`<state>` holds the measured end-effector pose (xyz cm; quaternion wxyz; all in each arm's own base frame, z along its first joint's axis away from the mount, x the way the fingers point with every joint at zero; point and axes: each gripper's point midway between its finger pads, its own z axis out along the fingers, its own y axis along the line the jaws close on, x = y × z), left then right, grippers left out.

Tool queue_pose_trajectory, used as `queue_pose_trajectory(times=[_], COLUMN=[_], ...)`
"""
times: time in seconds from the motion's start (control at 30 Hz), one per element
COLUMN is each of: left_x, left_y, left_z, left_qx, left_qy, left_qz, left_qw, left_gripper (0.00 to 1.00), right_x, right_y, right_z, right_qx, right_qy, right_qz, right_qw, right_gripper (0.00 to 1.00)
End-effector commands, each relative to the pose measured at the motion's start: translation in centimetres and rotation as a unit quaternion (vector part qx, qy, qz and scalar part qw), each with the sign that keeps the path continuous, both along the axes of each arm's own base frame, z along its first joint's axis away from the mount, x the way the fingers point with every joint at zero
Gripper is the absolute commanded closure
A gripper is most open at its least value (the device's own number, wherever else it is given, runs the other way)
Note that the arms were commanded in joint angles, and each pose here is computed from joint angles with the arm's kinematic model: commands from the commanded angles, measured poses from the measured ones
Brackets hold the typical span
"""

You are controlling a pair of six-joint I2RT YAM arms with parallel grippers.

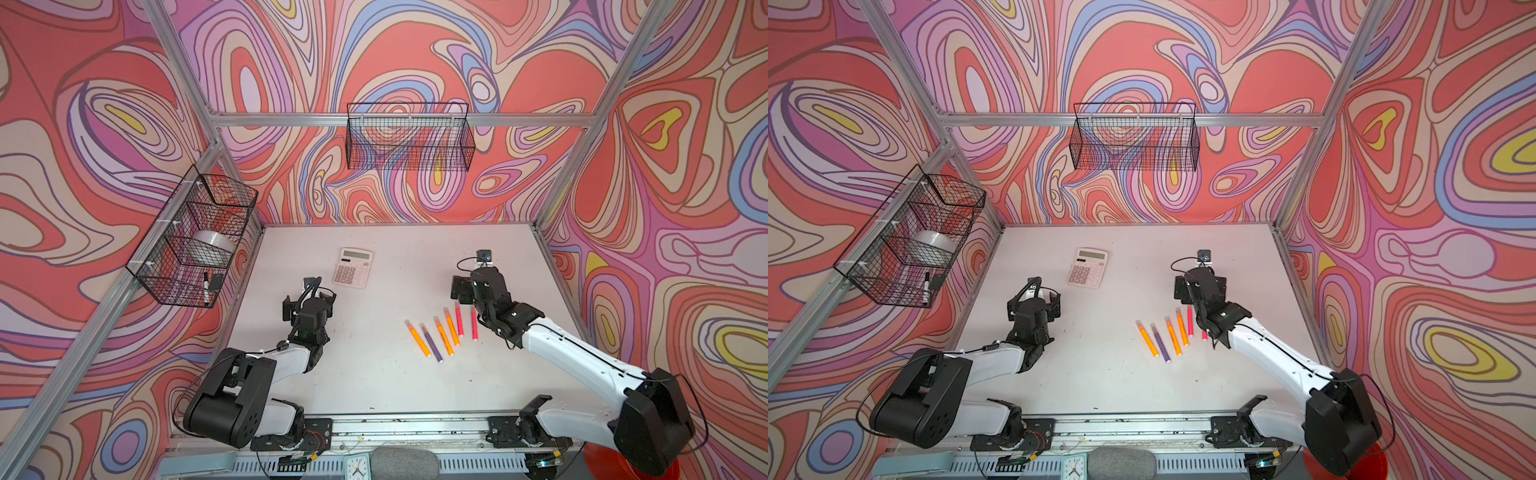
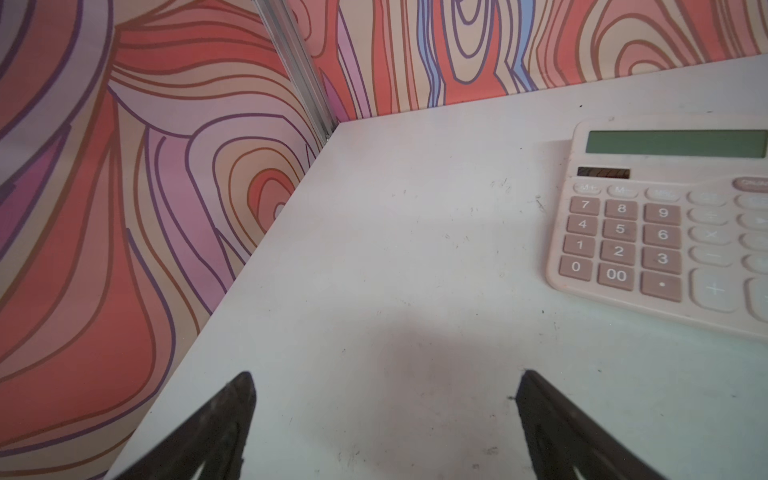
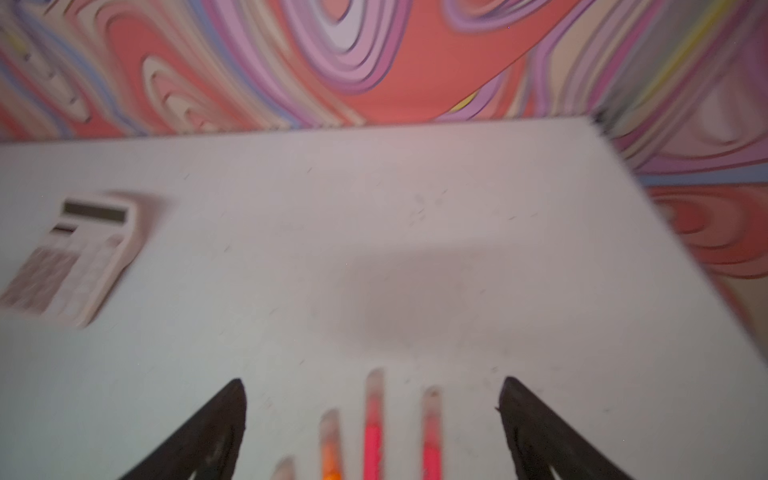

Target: Insert the pens into the pen caps

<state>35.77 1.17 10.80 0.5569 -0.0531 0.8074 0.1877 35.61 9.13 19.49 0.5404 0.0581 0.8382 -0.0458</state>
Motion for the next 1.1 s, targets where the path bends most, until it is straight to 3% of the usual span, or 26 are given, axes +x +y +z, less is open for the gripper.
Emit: queue_pose_trajectory(times=[0.0,0.13,0.2,0.33,0.47,0.57,0.73,0.93,1.0,1.03,1.07], left_x=[1.5,1.8,1.2,1.7,2.0,2.2,2.5,2.5,2.3,2.2,2.2], left_y=[-1.8,-1.9,-1.2,-2.1,-1.9,-1.6,-1.0,-1.0,-0.9,-0.9,-0.9], left_z=[1.5,0.7,0.0,-1.0,-1.1,-1.1,-1.2,-1.1,-1.1,-1.1,-1.0], left_qx=[-0.011,-0.014,-0.048,-0.049,-0.053,-0.056,-0.057,-0.057,-0.056,-0.056,-0.056], left_qy=[-0.031,-0.06,-0.059,-0.056,-0.045,-0.036,-0.035,-0.037,-0.041,-0.043,-0.044], left_qz=[-0.068,-0.094,-0.095,-0.131,-0.126,-0.113,-0.098,-0.097,-0.095,-0.097,-0.097], left_qw=[0.997,0.994,0.993,0.989,0.99,0.991,0.993,0.993,0.993,0.993,0.993], left_gripper=[0.0,0.0,0.0,0.0,0.0,0.0,0.0,0.0,0.0,0.0,0.0], right_x=[-1.0,0.0,0.5,1.3,2.9,4.7,6.5,2.8,3.4,3.7,4.5], right_y=[-6.7,-7.3,-8.0,-7.9,-8.6,-10.4,-7.7,-9.5,-9.9,-9.8,-10.6], right_z=[0.0,-4.0,-5.2,-5.4,-5.8,-6.9,-8.1,-7.1,-8.0,-7.8,-8.6], right_qx=[-0.119,-0.137,-0.14,-0.141,-0.067,0.01,0.042,0.05,0.066,0.083,0.083], right_qy=[-0.082,-0.076,-0.09,-0.137,-0.137,-0.093,-0.047,-0.146,-0.181,-0.178,-0.13], right_qz=[-0.151,-0.097,-0.081,-0.037,0.021,0.048,0.156,0.104,0.105,0.13,0.111], right_qw=[0.978,0.983,0.983,0.98,0.988,0.994,0.986,0.983,0.976,0.972,0.982], right_gripper=[0.02,0.02,0.02,0.02,0.02,0.02,0.02,0.02,0.02,0.02,0.01])
